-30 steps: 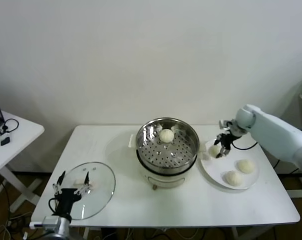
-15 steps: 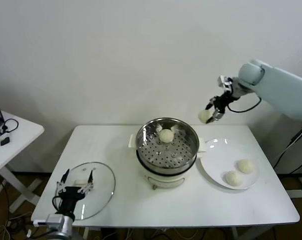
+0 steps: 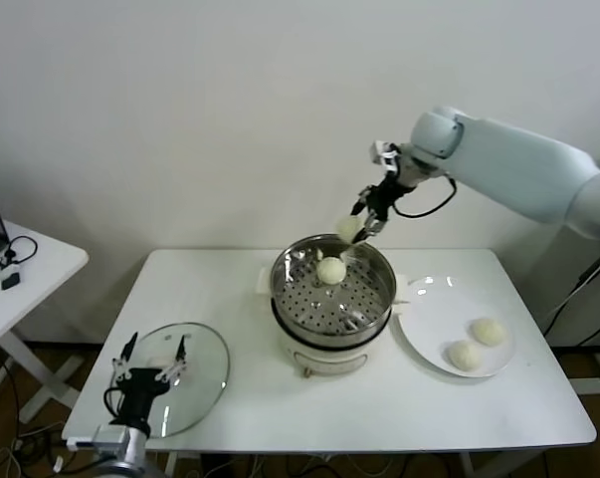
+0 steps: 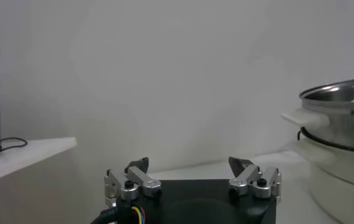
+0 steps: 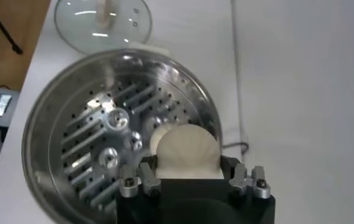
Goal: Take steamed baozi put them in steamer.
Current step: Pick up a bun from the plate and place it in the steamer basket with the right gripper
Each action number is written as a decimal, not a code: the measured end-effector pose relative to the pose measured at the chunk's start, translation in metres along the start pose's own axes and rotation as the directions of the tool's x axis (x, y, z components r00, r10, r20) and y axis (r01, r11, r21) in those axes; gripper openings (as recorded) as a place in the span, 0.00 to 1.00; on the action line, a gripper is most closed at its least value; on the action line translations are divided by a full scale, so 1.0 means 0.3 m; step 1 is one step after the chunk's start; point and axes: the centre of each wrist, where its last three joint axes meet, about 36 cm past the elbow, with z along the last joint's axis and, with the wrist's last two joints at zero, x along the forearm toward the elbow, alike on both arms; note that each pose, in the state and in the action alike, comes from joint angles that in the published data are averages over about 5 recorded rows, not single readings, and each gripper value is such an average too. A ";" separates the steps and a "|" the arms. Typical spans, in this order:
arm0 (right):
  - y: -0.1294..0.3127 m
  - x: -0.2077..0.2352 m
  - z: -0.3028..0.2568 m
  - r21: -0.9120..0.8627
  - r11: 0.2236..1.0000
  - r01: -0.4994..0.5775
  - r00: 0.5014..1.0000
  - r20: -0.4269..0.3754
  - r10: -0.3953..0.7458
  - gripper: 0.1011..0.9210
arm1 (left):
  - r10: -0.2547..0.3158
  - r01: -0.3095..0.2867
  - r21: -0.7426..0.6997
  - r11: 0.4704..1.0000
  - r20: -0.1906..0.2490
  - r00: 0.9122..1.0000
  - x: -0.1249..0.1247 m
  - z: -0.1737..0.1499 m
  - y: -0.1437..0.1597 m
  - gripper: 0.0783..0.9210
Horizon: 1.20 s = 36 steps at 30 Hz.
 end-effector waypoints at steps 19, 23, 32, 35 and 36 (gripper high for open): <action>0.070 -0.357 -0.153 0.058 0.990 0.130 0.992 -0.005 -0.130 0.70 | -0.005 0.005 -0.009 1.000 -0.003 1.000 0.012 0.004 0.010 0.88; 0.077 -0.389 -0.153 0.061 0.988 0.140 0.990 -0.010 -0.140 0.70 | -0.010 0.010 -0.010 1.000 -0.006 1.000 0.012 0.008 0.017 0.88; 0.090 -0.430 -0.160 0.073 0.985 0.154 0.988 -0.019 -0.153 0.70 | -0.011 0.011 -0.012 1.000 -0.007 1.000 0.013 0.008 0.021 0.88; 0.092 -0.441 -0.161 0.077 0.985 0.154 0.988 -0.022 -0.153 0.71 | -0.010 0.010 -0.012 1.000 -0.008 1.000 0.012 0.009 0.020 0.88; 0.093 -0.444 -0.160 0.079 0.985 0.154 0.988 -0.023 -0.152 0.72 | -0.010 0.009 -0.012 1.000 -0.008 1.000 0.012 0.009 0.019 0.88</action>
